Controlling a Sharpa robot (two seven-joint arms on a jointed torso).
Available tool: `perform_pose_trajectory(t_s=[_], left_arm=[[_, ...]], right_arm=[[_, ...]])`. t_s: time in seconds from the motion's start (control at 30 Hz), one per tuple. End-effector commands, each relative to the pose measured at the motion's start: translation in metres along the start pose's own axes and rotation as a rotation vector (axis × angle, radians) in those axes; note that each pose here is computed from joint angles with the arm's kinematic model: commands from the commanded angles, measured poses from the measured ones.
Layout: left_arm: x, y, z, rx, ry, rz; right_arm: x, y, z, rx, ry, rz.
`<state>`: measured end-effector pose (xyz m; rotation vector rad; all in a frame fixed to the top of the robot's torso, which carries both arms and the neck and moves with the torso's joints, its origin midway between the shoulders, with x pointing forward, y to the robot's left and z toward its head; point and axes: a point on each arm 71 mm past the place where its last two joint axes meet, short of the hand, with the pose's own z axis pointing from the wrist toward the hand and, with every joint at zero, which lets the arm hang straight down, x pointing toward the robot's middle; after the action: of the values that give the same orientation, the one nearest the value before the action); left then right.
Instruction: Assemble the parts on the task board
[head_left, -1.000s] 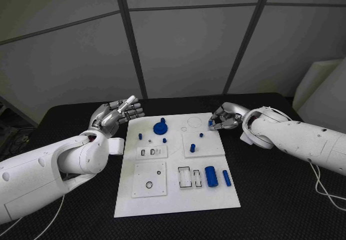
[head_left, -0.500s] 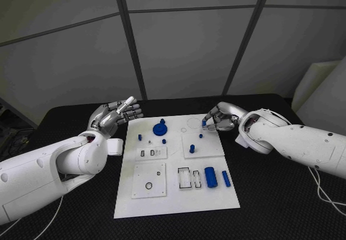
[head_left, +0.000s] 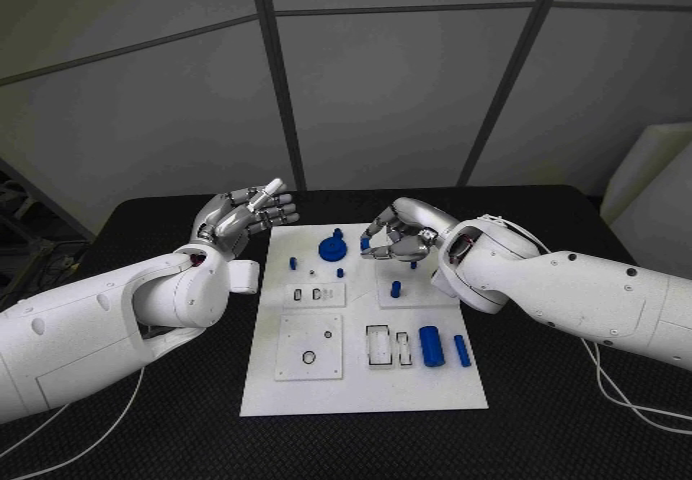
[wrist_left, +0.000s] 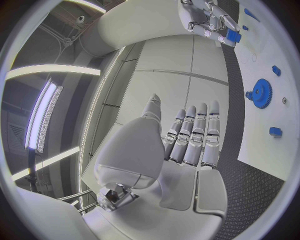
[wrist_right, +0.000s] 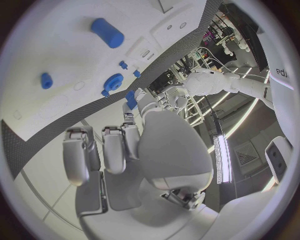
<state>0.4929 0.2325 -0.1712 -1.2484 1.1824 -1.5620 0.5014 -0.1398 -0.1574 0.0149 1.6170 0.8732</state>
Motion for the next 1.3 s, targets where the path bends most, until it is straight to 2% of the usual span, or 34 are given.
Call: perform_pose_trajectory(t_s=[0.03, 0.33, 0.5, 0.67, 0.93, 1.3], left_arm=[[0.0033, -0.0011, 0.0015, 0.006, 0.018, -0.001], [0.0063, 0.0005, 0.0038, 0.003, 0.023, -0.005], [0.0072, 0.0005, 0.0037, 0.003, 0.026, -0.006], [0.0055, 0.0001, 0.0034, 0.003, 0.023, -0.004], [0.0052, 0.0001, 0.0034, 0.002, 0.024, -0.005], [0.0053, 0.0004, 0.0037, 0.000, 0.024, -0.005]], right_arm=[[0.007, 0.009, 0.006, 0.031, -0.025, -0.054], [0.044, 0.030, 0.015, 0.024, 0.042, -0.101], [0.065, 0.034, 0.015, 0.019, 0.080, -0.127], [0.080, 0.037, 0.014, 0.010, 0.101, -0.141], [0.089, 0.040, 0.015, 0.006, 0.106, -0.159], [0.092, 0.043, 0.017, 0.006, 0.116, -0.168]])
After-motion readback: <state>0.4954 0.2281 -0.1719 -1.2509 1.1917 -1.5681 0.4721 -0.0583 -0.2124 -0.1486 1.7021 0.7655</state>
